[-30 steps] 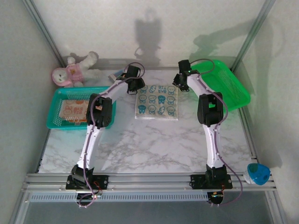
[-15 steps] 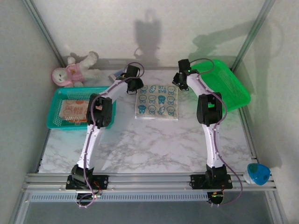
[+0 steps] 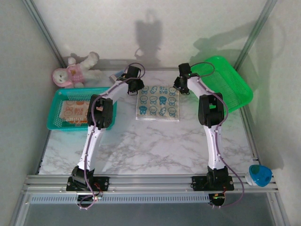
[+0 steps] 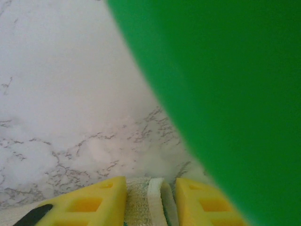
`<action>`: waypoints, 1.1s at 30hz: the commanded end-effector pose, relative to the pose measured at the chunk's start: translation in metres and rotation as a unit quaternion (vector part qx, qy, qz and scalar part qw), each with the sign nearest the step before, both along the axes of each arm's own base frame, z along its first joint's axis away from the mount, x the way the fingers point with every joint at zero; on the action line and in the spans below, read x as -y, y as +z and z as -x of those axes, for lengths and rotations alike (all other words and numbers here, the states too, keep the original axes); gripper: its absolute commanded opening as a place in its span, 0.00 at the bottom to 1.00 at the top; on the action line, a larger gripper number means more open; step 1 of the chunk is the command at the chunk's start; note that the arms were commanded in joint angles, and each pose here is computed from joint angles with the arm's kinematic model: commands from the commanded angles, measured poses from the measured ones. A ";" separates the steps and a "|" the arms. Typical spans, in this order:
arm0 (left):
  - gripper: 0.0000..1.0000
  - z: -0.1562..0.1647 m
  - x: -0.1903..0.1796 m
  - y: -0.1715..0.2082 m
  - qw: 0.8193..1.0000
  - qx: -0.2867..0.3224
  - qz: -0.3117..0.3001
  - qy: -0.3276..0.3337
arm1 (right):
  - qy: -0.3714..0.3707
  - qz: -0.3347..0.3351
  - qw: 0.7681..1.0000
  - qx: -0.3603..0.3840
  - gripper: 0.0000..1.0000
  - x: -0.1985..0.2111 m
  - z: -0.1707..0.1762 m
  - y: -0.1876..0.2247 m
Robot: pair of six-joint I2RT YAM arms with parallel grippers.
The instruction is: Fold and stack the towels
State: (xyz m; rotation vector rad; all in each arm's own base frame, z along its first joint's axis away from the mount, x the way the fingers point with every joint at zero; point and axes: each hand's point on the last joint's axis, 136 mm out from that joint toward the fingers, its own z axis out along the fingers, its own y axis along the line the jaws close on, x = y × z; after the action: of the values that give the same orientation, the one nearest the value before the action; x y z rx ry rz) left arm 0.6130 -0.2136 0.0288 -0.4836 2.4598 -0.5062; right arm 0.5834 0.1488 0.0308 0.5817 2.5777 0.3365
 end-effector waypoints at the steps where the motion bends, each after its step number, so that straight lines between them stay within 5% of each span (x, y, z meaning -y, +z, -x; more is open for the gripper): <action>1: 0.24 0.001 0.000 -0.016 1.000 -0.013 -0.002 -0.003 | -0.019 0.017 0.998 -0.052 0.33 0.013 0.019 -0.028; 5: 0.24 0.001 0.000 -0.016 1.000 -0.013 -0.001 -0.003 | -0.014 0.015 0.999 -0.048 0.32 0.011 0.016 -0.028; 12: 0.06 0.000 0.000 -0.013 1.000 -0.010 -0.004 -0.003 | 0.008 0.007 0.999 -0.031 0.00 0.005 0.008 -0.017; 13: 0.00 -0.001 0.000 -0.010 1.000 -0.006 -0.003 -0.003 | 0.010 0.006 1.000 -0.026 0.00 0.005 0.007 -0.013; 33: 0.00 -0.004 -0.006 0.070 0.998 0.057 -0.005 -0.001 | 0.057 -0.024 0.997 0.049 0.00 -0.005 0.018 0.066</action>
State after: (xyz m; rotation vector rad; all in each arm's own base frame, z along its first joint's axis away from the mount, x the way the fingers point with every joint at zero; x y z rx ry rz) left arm 0.6154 -0.2136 0.0539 -0.4566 2.4243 -0.5168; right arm 0.5682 0.1529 0.0781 0.4524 2.5441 0.4282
